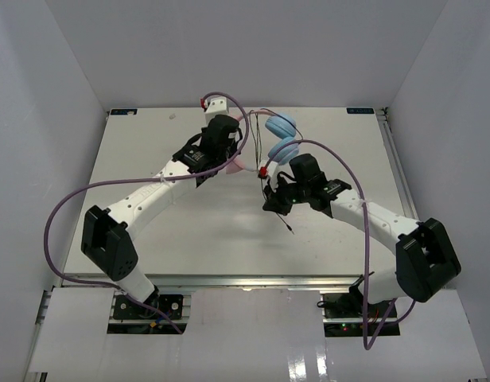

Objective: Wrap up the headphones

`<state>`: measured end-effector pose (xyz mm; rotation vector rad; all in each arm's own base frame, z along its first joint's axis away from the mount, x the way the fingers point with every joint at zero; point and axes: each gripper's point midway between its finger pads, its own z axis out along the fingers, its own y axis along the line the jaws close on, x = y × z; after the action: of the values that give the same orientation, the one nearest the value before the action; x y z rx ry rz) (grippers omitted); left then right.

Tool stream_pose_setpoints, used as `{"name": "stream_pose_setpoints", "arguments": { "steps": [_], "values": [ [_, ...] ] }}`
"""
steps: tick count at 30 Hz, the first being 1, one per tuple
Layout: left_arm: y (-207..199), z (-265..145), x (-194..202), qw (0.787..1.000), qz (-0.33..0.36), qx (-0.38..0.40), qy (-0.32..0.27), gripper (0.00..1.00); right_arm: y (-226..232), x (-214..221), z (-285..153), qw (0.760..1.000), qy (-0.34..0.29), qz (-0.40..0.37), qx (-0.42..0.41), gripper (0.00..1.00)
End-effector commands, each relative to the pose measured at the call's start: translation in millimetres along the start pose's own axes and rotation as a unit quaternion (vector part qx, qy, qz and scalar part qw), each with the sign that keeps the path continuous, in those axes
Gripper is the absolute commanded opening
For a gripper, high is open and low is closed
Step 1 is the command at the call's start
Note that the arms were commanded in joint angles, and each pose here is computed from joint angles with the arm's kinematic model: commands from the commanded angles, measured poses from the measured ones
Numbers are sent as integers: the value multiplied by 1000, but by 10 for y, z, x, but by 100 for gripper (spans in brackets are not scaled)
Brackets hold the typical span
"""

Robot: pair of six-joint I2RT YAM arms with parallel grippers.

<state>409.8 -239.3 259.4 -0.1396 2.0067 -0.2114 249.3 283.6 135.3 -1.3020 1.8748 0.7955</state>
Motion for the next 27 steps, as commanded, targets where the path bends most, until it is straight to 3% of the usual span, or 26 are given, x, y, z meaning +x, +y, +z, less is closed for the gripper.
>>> {"name": "stream_pose_setpoints", "arguments": {
  "steps": [1,5,10,16,22,27],
  "values": [
    [-46,32,-81,999,-32,15,-9,0,-97,38,-104,991,70,-100,60,8],
    [18,244,491,998,23,11,60,0,-218,30,-161,972,130,-166,100,8],
    [100,412,1249,985,86,12,150,0,-405,164,-233,933,228,-238,147,8],
    [98,411,1718,973,98,32,208,0,-464,300,-175,892,278,-308,177,8],
    [-68,356,2041,954,105,95,263,0,-685,345,-169,826,303,-408,243,8],
    [-108,316,2206,941,119,126,290,0,-841,21,-146,775,247,-494,307,8]
  ]
}}
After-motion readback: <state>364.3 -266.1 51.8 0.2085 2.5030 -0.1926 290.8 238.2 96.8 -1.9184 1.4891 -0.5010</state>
